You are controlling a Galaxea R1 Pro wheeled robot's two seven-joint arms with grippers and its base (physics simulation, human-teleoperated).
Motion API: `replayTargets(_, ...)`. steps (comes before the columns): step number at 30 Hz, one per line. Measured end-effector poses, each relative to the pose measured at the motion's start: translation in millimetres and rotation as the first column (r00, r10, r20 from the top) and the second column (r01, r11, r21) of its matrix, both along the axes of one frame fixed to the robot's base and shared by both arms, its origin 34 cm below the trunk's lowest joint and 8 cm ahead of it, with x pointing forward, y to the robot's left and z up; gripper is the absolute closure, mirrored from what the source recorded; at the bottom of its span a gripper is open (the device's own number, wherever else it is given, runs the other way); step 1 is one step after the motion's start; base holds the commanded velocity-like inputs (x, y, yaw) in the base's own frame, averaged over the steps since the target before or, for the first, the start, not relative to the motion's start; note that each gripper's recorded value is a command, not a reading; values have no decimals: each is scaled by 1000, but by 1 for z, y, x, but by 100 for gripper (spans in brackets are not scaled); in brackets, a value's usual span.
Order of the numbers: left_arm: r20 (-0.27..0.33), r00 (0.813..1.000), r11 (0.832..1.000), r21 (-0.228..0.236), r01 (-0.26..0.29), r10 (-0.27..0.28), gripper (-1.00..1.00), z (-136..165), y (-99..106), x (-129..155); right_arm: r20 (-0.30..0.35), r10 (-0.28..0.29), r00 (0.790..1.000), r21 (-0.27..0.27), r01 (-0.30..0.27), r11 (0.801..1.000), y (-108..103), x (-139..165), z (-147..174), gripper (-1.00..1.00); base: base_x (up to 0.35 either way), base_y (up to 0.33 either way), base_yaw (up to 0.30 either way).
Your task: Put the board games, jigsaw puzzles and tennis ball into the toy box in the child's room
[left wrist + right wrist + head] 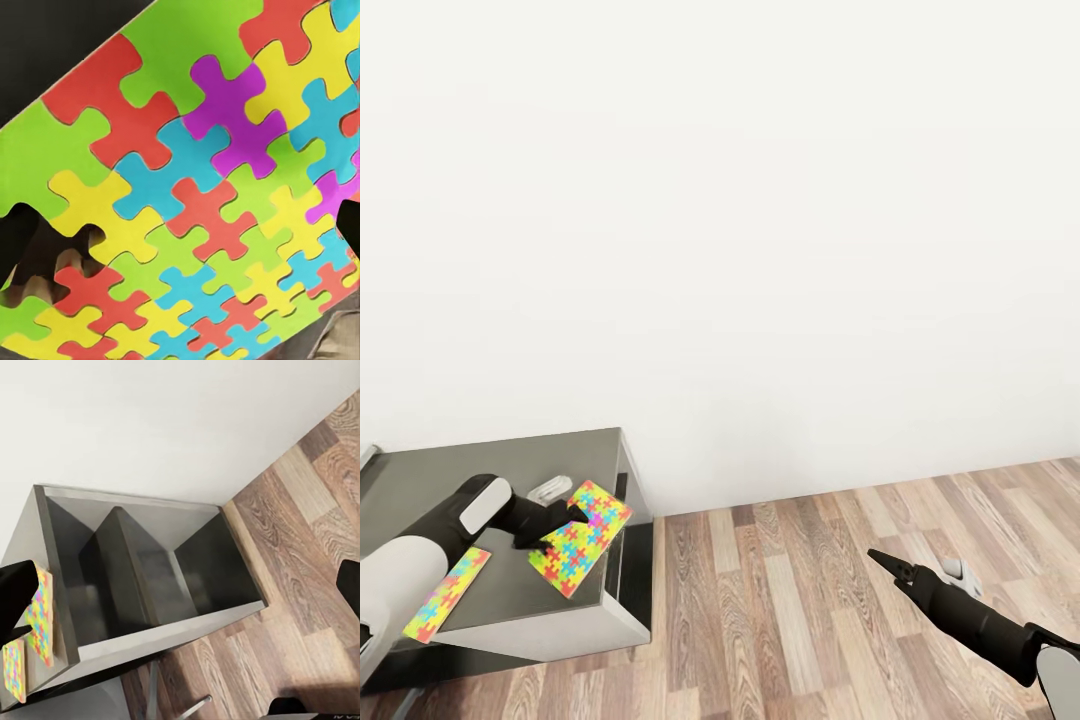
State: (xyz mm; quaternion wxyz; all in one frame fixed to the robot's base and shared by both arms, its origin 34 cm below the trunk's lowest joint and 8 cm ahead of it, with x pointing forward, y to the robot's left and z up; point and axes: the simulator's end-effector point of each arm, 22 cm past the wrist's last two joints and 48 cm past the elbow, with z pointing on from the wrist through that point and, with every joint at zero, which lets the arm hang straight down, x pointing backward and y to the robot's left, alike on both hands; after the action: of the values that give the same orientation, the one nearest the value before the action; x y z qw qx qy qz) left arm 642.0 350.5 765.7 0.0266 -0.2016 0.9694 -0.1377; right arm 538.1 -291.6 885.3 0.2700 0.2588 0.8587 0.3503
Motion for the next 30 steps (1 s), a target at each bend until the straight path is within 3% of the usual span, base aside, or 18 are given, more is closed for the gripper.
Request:
replayTargets(6,17,1000,999,40,-23,22,-100,3,27,2,0,0,1000,1,0,1000,0,0,0,-100,0,0,0)
replayTargets(14,39,999,991,130,-11,6,-100,5,60,3,3,-1,1000,-2,1,1000,0,1,0,-100,0,0,0)
replayTargets(22,48,999,990,142,-18,11,-100,8,70,5,4,-2,1000,-2,2,1000,0,1,0,-100,0,0,0)
replayTargets(30,87,996,988,150,-34,21,-100,25,94,14,4,-2,1000,-2,2,1000,0,1,0,-100,0,0,0)
